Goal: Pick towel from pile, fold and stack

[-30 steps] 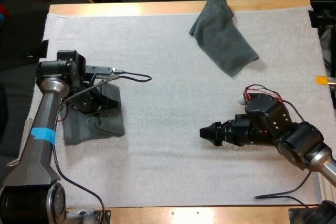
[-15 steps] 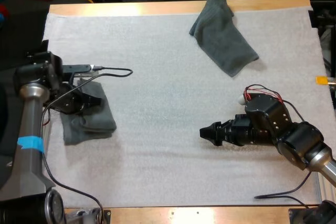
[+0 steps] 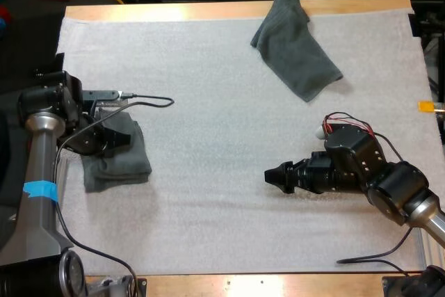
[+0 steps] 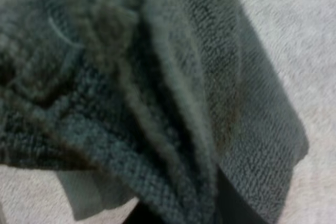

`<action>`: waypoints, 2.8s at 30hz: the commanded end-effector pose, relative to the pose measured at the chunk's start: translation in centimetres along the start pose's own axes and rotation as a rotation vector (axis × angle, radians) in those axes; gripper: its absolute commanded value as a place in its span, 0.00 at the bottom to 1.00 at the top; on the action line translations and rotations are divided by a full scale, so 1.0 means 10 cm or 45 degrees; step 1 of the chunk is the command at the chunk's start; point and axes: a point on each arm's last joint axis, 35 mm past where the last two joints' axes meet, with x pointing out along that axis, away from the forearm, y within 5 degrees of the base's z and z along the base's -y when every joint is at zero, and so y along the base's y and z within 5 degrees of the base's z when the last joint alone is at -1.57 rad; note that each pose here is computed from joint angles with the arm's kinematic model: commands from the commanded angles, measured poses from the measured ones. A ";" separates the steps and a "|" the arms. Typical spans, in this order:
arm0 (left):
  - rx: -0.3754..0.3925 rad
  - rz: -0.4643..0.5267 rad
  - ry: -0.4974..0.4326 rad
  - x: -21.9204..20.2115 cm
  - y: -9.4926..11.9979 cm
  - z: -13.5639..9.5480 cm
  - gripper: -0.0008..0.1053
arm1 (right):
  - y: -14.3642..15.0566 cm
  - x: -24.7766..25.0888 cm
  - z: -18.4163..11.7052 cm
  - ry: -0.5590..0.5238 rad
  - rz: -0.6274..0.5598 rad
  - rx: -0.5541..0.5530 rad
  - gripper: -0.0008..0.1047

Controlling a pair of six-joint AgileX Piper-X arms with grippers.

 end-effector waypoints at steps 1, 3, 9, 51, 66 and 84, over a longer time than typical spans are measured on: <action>-0.003 0.040 0.027 0.05 0.02 0.00 0.04 | 0.02 -0.02 0.01 0.002 0.023 -0.009 0.74; -0.004 0.068 0.047 0.09 0.03 0.02 0.12 | 0.02 -0.02 0.00 0.005 0.022 -0.012 0.74; -0.060 0.241 0.057 0.19 0.09 0.08 0.39 | 0.02 -0.02 0.00 0.016 0.018 -0.011 0.74; -0.130 -0.018 -0.212 0.27 0.04 0.38 0.68 | 0.08 -0.03 0.11 -0.095 0.136 -0.061 0.74; -0.150 0.028 -0.074 0.84 0.11 0.54 0.68 | 0.08 -0.03 0.12 -0.102 0.138 -0.064 0.74; -0.142 0.015 -0.241 0.30 0.01 0.42 0.68 | 0.08 -0.03 0.12 -0.102 0.138 -0.064 0.74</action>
